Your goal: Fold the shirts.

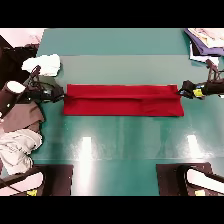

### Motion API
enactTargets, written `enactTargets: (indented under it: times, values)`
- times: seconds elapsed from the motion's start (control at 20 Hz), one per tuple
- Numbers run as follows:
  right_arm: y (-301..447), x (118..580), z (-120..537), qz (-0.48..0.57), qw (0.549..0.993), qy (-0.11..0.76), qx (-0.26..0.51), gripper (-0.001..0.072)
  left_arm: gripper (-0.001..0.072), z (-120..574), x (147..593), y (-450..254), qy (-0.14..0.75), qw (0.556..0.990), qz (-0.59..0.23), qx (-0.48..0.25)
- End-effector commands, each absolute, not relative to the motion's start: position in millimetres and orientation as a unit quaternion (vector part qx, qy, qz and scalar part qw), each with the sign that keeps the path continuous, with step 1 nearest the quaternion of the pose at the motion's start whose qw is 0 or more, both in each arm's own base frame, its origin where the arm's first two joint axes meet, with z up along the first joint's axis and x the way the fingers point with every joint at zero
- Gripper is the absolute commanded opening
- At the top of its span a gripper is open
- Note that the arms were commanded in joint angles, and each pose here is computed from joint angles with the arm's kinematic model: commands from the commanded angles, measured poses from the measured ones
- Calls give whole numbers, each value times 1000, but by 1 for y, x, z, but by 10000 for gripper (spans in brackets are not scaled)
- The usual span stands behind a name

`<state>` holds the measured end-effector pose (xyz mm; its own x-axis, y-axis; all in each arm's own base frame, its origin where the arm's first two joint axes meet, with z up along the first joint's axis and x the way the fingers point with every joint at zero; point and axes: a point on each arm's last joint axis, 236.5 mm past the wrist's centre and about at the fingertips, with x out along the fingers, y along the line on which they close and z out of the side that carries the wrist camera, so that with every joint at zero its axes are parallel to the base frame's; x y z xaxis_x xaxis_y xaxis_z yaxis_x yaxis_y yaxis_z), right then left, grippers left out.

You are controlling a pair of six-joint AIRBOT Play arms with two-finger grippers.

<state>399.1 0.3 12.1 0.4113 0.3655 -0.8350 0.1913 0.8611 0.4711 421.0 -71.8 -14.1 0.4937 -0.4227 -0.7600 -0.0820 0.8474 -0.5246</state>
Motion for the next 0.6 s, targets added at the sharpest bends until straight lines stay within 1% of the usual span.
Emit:
enactTargets:
  times: [0.0,0.05,0.1,0.15,0.3,0.4,0.45,0.55]
  values:
    - [5,424,-3,59,797,545,254,17,57,-16,455,-67,470,835,-95,-271]
    - [4,430,-4,60,796,546,255,71,360,-10,464,-65,456,841,-91,-277]
    - [3,434,-4,62,795,545,258,310,626,-3,471,-65,445,843,-89,-289]
    - [2,439,-1,64,795,544,262,492,661,4,476,-65,436,846,-90,-293]
    - [-10,439,21,73,793,543,269,497,662,28,480,-74,435,846,-118,-286]
    - [-25,421,25,86,777,565,266,497,661,36,471,-85,454,833,-145,-281]
    - [-34,408,21,89,765,578,270,497,622,36,464,-91,468,823,-157,-280]
    - [-52,388,8,81,746,594,290,507,121,32,450,-98,490,810,-179,-268]
